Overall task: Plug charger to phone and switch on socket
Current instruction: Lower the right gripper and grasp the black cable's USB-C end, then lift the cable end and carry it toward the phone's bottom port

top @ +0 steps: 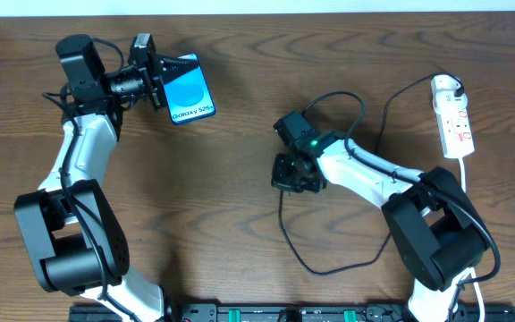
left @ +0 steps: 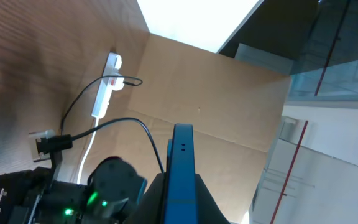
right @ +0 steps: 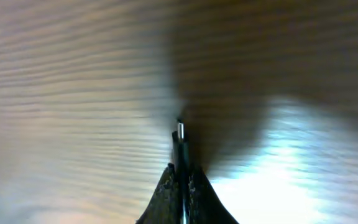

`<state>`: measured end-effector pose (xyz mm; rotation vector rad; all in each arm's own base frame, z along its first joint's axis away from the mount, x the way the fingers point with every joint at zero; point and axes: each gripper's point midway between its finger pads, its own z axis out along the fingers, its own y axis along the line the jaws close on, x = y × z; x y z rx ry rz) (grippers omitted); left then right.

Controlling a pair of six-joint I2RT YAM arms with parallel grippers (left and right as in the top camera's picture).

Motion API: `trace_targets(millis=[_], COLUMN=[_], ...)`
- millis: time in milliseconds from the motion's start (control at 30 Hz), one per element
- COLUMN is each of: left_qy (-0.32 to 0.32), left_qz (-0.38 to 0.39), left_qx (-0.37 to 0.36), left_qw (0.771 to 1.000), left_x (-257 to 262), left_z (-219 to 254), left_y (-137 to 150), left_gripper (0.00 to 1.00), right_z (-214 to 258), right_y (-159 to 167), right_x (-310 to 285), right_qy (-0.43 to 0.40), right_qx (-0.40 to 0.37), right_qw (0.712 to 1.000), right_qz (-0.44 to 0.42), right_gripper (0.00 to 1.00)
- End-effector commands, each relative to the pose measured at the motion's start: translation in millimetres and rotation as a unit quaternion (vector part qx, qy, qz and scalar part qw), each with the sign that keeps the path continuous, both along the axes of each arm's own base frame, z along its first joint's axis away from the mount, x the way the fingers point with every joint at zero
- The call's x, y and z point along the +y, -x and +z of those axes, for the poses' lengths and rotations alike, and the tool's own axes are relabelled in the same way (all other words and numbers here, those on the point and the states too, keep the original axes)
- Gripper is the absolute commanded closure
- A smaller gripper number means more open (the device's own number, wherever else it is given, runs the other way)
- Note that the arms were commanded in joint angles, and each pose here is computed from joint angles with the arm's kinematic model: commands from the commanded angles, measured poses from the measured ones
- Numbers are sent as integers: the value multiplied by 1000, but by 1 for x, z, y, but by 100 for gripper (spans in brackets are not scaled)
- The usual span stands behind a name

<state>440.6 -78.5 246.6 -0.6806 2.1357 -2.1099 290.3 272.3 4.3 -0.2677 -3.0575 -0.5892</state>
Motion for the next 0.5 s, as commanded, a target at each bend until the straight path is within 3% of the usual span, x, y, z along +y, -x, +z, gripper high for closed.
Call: trace_targets(millis=[0, 200, 467], left_qy=[-3, -4, -20], left_qz=[-17, -17, -16], left_qx=[-32, -40, -105], left_qw=[999, 999, 994], left_x=[-2, -2, 0], left_z=[11, 12, 25], left_y=[6, 6, 2], left_gripper=[93, 93, 93], right_z=[12, 38, 78], right_y=[9, 6, 9], right_x=[24, 47, 74], right_qy=[-92, -202, -328], right_qx=[38, 40, 34], right_qw=[994, 976, 935], right_qz=[35, 77, 134], right_gripper=[99, 99, 99])
